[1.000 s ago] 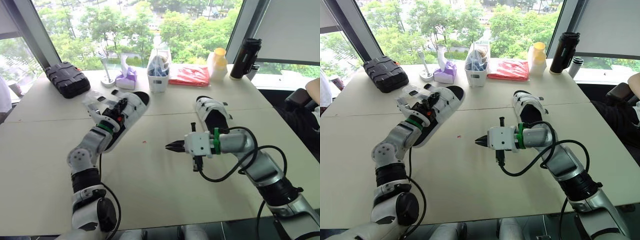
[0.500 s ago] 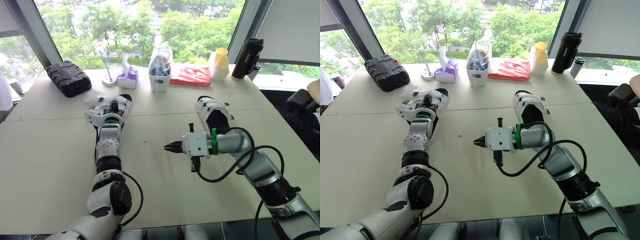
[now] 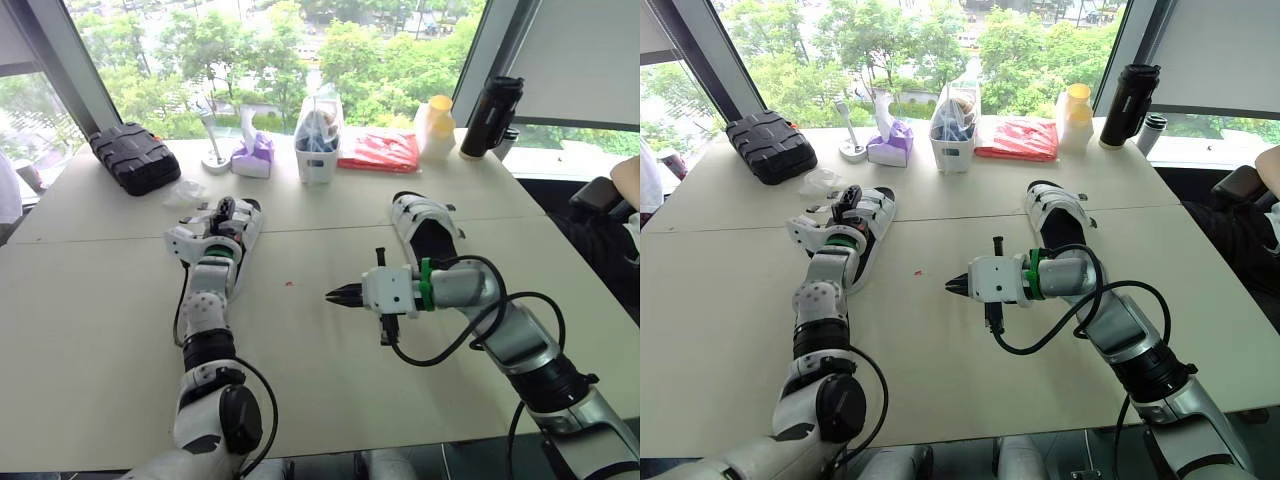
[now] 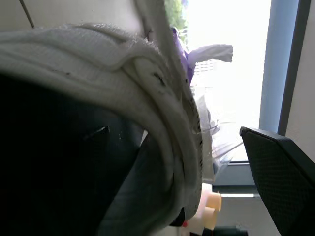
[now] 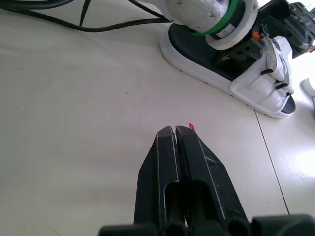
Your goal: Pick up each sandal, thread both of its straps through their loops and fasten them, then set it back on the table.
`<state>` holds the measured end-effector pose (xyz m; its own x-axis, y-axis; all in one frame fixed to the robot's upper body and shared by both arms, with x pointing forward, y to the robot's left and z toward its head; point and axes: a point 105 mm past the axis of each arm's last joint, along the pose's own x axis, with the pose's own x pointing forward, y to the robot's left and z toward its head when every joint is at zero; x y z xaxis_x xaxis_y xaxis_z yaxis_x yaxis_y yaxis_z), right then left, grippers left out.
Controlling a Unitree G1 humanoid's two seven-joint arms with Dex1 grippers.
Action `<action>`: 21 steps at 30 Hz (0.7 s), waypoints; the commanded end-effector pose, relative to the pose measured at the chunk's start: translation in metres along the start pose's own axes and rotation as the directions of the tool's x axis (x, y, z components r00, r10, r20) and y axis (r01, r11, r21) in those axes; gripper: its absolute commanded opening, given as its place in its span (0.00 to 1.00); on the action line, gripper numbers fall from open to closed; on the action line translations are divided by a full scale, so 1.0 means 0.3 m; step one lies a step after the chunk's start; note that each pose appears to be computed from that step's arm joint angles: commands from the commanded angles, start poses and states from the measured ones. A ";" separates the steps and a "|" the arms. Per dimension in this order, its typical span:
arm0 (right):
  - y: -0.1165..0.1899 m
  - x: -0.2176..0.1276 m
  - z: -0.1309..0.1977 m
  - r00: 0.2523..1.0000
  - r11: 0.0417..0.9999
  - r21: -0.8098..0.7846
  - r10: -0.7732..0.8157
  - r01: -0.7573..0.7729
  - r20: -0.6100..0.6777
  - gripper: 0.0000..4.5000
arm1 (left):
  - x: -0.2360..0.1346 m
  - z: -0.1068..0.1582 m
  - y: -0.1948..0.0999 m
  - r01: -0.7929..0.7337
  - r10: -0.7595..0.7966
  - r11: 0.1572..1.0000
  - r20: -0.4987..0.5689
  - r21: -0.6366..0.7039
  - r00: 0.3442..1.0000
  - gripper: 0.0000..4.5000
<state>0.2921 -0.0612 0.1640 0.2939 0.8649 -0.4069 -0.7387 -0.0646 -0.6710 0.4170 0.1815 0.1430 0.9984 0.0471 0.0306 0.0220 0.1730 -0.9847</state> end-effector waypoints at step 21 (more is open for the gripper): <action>-0.152 -0.183 -0.071 0.984 0.978 0.115 -0.165 0.171 -0.065 0.00 | -0.587 -0.034 -0.286 0.636 -0.168 0.518 -0.661 0.572 0.731 0.99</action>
<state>0.3233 -0.1134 0.1795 0.4398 0.8098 -0.3884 -0.7645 0.1106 -0.6351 0.2555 0.1583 0.2089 0.8243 -0.5641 0.0481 0.5245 0.7288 -0.4401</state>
